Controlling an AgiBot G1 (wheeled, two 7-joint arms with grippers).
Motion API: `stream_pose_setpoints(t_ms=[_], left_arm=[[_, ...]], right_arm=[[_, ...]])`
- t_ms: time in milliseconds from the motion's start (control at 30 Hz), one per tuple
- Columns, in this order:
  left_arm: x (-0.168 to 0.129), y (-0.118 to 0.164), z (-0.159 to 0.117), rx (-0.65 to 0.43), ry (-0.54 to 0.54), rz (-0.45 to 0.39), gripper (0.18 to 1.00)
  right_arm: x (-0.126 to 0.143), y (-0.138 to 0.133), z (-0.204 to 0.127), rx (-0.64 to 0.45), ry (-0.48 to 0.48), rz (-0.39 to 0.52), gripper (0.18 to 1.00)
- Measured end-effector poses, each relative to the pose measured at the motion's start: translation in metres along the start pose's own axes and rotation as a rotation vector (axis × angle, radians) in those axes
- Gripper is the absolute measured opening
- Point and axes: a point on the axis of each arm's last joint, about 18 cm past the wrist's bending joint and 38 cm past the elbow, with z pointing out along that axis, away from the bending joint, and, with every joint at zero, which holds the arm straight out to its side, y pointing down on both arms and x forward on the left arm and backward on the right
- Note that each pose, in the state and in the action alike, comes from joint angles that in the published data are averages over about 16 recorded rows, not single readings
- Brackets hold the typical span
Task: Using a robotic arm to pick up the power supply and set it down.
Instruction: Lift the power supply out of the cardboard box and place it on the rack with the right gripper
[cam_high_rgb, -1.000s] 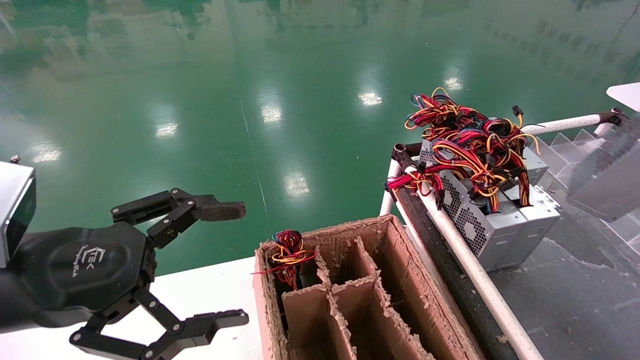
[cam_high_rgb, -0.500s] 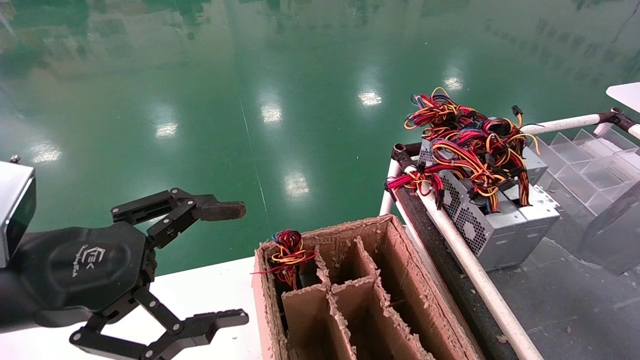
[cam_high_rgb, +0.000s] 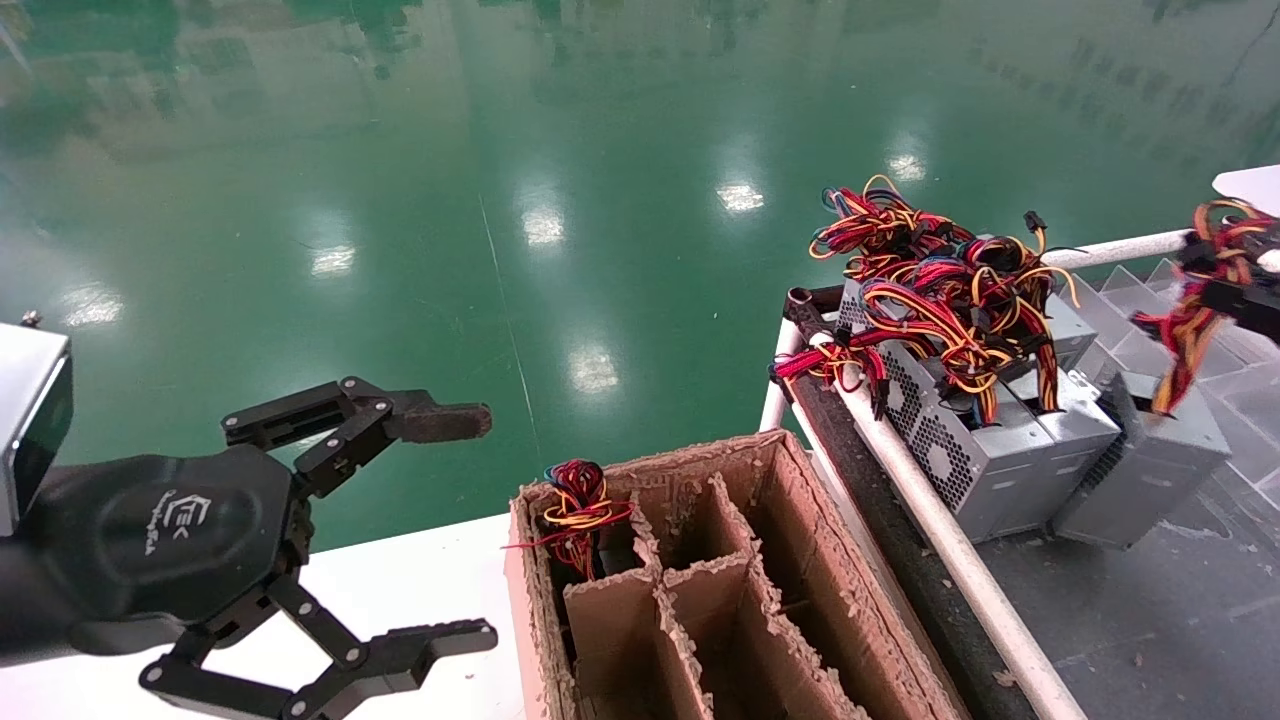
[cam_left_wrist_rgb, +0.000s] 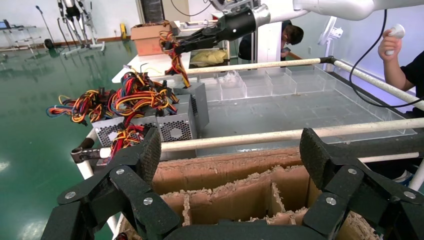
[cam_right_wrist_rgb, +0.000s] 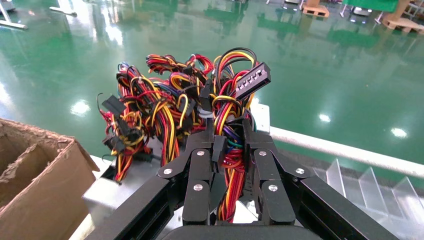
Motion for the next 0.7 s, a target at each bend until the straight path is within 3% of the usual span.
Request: stream_pose_setpoints(t_ms=[333,700], left_arm=[[0.0,0.0,0.0,0.0,0.0,0.0,1.001],[0.0,0.0,0.0,0.0,0.0,0.0,1.001]], right_arm=[[-0.005,0.002,0.034,0.007,-0.017,0.004,0.29],[-0.009,0.003,0.04,0.017,-0.034,0.016,0.311]])
